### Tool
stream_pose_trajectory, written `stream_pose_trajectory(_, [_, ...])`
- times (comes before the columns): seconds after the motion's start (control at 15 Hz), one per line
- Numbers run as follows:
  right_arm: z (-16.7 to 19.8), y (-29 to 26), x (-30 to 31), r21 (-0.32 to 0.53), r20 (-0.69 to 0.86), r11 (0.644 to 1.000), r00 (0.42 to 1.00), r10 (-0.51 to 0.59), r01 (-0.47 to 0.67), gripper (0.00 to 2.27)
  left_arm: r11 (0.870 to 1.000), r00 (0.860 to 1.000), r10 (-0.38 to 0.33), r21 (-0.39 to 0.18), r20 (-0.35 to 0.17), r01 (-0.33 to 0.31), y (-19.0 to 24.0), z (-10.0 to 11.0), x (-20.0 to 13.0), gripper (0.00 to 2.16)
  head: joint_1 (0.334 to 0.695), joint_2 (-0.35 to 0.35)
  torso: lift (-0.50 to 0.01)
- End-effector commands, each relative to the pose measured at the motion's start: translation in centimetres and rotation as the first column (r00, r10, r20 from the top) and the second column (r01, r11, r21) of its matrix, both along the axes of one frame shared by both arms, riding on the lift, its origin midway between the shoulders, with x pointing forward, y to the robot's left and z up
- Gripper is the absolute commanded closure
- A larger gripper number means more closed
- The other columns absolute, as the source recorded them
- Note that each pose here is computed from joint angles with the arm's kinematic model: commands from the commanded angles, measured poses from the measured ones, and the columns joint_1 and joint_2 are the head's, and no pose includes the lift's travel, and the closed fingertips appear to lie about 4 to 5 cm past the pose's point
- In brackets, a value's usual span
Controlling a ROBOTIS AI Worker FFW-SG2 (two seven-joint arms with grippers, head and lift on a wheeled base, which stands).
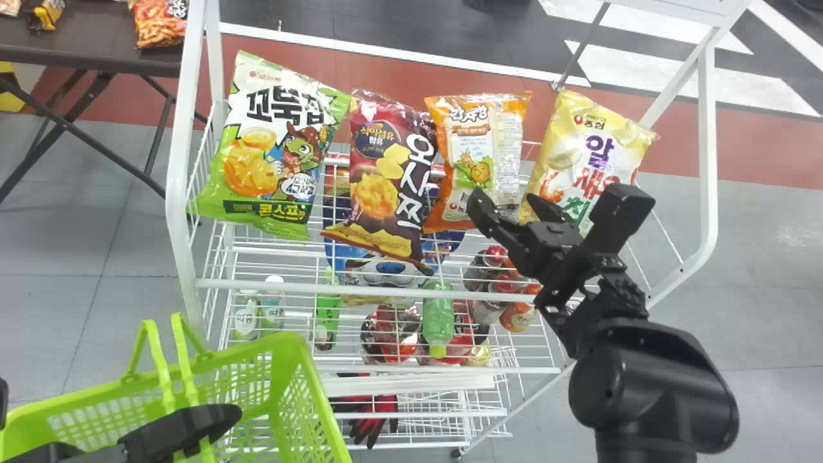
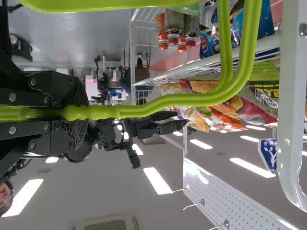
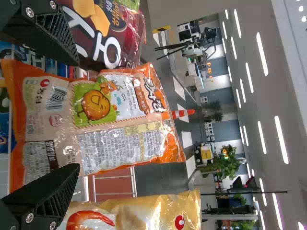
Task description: Hold basket handle with left hand then pick Gamjakkang with right hand and place into basket
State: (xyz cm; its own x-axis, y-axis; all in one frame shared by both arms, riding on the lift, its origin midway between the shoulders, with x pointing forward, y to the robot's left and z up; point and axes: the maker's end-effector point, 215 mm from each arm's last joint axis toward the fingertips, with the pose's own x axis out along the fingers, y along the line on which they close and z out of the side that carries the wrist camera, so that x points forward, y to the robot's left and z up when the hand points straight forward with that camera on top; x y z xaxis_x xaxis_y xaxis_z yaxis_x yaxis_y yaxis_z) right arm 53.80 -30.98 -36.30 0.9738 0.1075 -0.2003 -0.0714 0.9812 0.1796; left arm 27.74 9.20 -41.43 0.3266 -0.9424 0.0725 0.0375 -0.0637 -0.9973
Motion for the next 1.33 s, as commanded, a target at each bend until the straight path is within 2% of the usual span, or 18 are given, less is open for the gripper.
stream_pose_trajectory(0.0, [-0.6, 0.0, 1.8, 0.027, -0.029, 1.000, 1.000, -0.003, 0.004, 0.04, 1.000, 1.000, -0.005, 0.001, -0.003, 0.005, 0.0, 0.0, -0.1, 2.15, 0.695, -0.295, -0.017])
stream_pose_trajectory(0.4, [-1.0, 0.2, 4.9, -0.002, -0.062, 1.000, 0.998, -0.012, 0.012, 0.04, 1.000, 1.000, -0.026, 0.003, -0.006, 0.026, -0.2, 0.2, -0.1, 2.15, 0.695, -0.287, -0.017])
stream_pose_trajectory(0.47, [-1.2, 0.0, 5.1, -0.006, -0.066, 1.000, 0.998, -0.023, 0.023, 0.10, 1.000, 1.000, -0.030, 0.004, -0.004, 0.030, -0.3, 0.3, 0.0, 2.15, 0.695, -0.284, -0.017])
stream_pose_trajectory(0.53, [-1.4, 0.0, 5.1, -0.004, -0.067, 1.000, 0.997, -0.023, 0.023, 0.22, 0.999, 0.999, -0.035, 0.008, -0.003, 0.035, -0.2, 0.3, 0.1, 2.15, 0.695, -0.282, -0.017])
stream_pose_trajectory(0.6, [-1.4, 0.0, 5.1, -0.005, -0.070, 1.000, 0.997, -0.023, 0.023, 0.49, 0.999, 0.999, -0.035, 0.008, -0.001, 0.035, -0.1, 0.3, 0.1, 2.15, 0.695, -0.281, -0.017])
stream_pose_trajectory(0.8, [-2.6, 0.3, 4.8, -0.017, -0.110, 0.999, 0.993, -0.033, 0.031, 1.45, 0.999, 0.999, -0.033, 0.009, 0.000, 0.033, 0.1, 0.4, 0.2, 2.15, 0.695, -0.278, -0.017])
stream_pose_trajectory(0.87, [-3.0, 0.5, 4.7, -0.022, -0.120, 0.999, 0.992, -0.030, 0.028, 1.71, 0.999, 0.999, -0.032, 0.008, -0.001, 0.032, 0.1, 0.4, 0.2, 2.15, 0.695, -0.277, -0.017])
stream_pose_trajectory(1.13, [-2.6, 0.3, 4.3, -0.049, -0.109, 0.998, 0.993, -0.041, 0.036, 2.06, 0.999, 0.999, -0.034, 0.002, -0.005, 0.034, 0.1, 0.4, 0.1, 2.15, 0.695, -0.273, -0.017])
stream_pose_trajectory(1.27, [-1.5, 0.0, 4.1, -0.062, -0.072, 0.997, 0.996, -0.049, 0.045, 2.08, 0.999, 0.999, -0.032, -0.001, -0.005, 0.032, 0.1, 0.4, 0.1, 2.15, 0.695, -0.275, -0.017])
